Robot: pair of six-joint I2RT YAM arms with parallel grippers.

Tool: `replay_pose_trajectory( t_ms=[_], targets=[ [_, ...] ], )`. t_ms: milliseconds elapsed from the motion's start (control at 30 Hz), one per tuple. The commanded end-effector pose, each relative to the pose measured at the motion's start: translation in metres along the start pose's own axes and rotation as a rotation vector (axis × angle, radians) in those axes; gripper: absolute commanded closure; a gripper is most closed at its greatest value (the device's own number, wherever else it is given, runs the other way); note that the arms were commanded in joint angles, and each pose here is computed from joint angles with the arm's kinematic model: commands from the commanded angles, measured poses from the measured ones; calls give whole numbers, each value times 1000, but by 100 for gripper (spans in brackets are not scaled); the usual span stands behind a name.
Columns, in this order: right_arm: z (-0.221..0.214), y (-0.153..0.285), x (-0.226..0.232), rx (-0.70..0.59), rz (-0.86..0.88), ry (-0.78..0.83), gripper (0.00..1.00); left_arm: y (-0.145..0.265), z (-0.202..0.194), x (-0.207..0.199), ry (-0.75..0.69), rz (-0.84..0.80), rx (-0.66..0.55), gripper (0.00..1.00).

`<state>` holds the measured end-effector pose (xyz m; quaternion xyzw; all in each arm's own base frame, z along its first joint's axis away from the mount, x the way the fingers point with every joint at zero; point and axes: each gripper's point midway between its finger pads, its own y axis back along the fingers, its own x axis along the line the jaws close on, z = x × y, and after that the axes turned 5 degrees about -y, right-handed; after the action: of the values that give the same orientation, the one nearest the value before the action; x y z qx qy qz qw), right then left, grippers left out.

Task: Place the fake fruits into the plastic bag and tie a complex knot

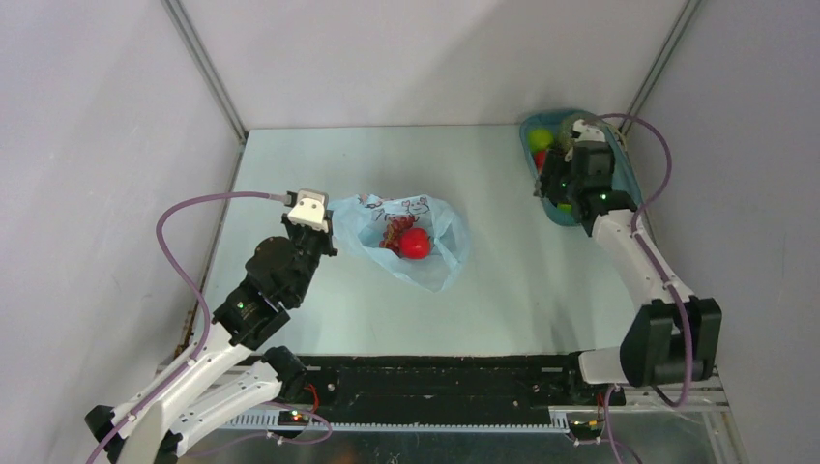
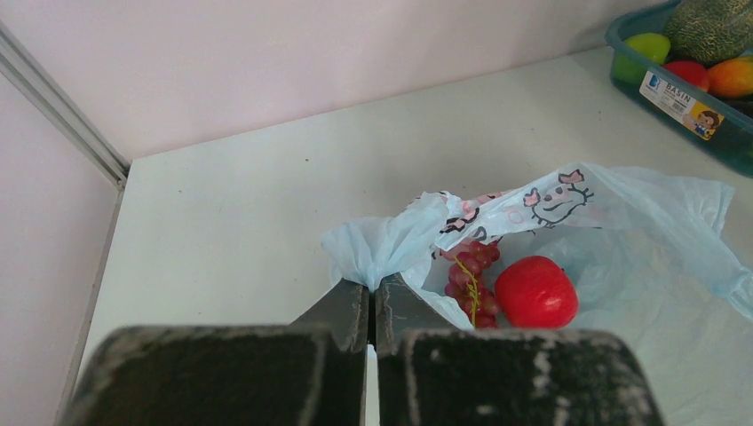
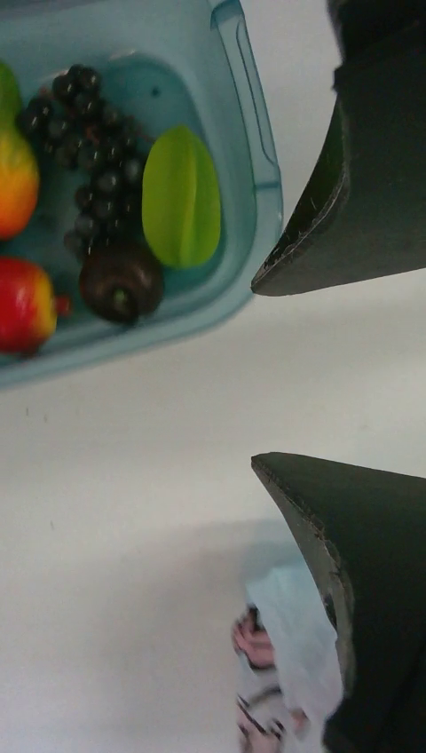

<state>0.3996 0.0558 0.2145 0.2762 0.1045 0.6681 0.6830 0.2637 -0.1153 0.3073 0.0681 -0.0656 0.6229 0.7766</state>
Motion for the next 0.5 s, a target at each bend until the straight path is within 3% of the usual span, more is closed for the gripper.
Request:
replay_pose_trajectory(
  t_ms=[0,167,467],
  targets=[
    [2,-36,-49,20,-25,-92,31,-1,8,-1,22,-5,-31,100],
    [0,-63,-97,55,-37,-199,30,-1,7,0,18,2,-30,100],
    [-11,-111,-119,155,-75,-155,27,-2,6,0,14,2,-25,100]
  ],
)
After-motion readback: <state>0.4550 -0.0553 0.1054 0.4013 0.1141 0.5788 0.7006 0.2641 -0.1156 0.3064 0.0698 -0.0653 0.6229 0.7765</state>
